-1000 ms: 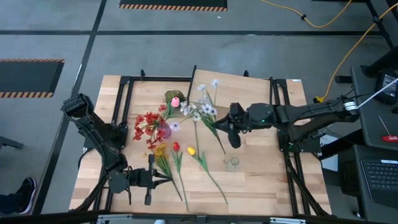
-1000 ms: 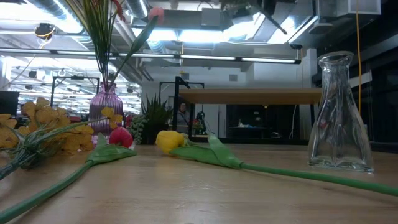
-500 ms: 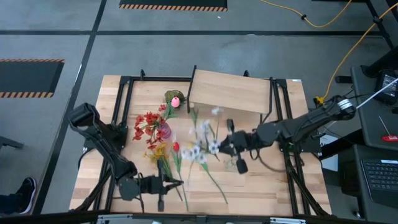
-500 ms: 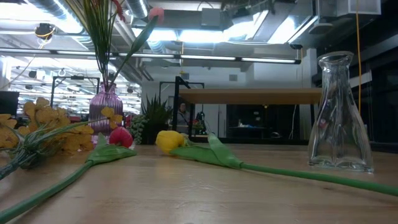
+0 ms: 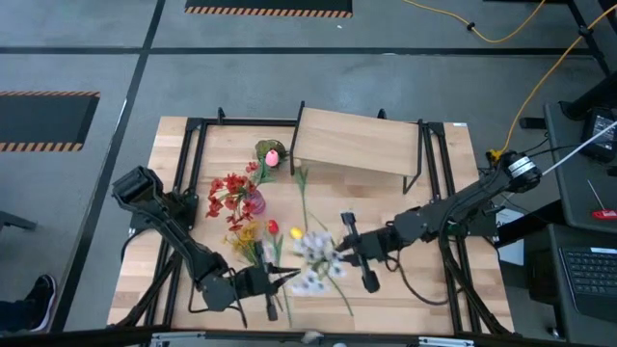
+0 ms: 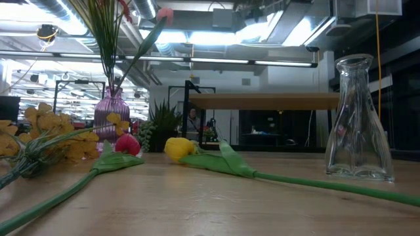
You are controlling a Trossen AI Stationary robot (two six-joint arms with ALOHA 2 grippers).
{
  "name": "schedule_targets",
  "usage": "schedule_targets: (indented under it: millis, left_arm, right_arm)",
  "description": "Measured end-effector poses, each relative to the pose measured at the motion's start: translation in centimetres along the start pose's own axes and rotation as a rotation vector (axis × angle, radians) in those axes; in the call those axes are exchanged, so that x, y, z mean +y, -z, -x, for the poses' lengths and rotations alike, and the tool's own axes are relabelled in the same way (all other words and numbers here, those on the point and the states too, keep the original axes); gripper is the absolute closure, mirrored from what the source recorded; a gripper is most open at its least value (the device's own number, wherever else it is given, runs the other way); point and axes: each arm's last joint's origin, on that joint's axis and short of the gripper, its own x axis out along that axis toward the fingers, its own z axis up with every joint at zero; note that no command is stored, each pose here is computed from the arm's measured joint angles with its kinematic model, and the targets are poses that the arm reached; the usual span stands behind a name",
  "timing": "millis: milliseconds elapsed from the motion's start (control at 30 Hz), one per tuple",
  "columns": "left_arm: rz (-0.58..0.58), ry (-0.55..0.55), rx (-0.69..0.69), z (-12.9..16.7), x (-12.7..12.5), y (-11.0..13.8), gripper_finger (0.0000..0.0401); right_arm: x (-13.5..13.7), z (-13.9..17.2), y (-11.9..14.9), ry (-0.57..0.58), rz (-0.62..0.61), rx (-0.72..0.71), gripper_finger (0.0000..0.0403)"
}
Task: Pick and place flowers into a vace then onto a shelf
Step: Put the white flowers into the violet vase
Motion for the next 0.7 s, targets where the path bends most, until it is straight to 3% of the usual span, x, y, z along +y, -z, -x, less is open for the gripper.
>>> schedule_targets:
  millis: [133, 467, 700]
  left_arm:
    - [0.010, -0.021, -0.002, -1.3, 0.7, -0.1, 0.0354]
    - [0.049, 0.048, -0.002, -4.4, 2.4, -0.1, 0.0246]
    - [0.074, 0.198, -0.022, -5.7, 3.0, -0.4, 0.0230]
  right_arm:
    - [0.2, 0.8, 1.4, -0.013, -0.009, -0.062, 0.0401]
    - [0.4, 1.6, 2.8, -0.019, -0.006, -0.065, 0.0401]
    - [-0.3, 1.5, 2.8, 0.005, -0.005, -0.083, 0.0401]
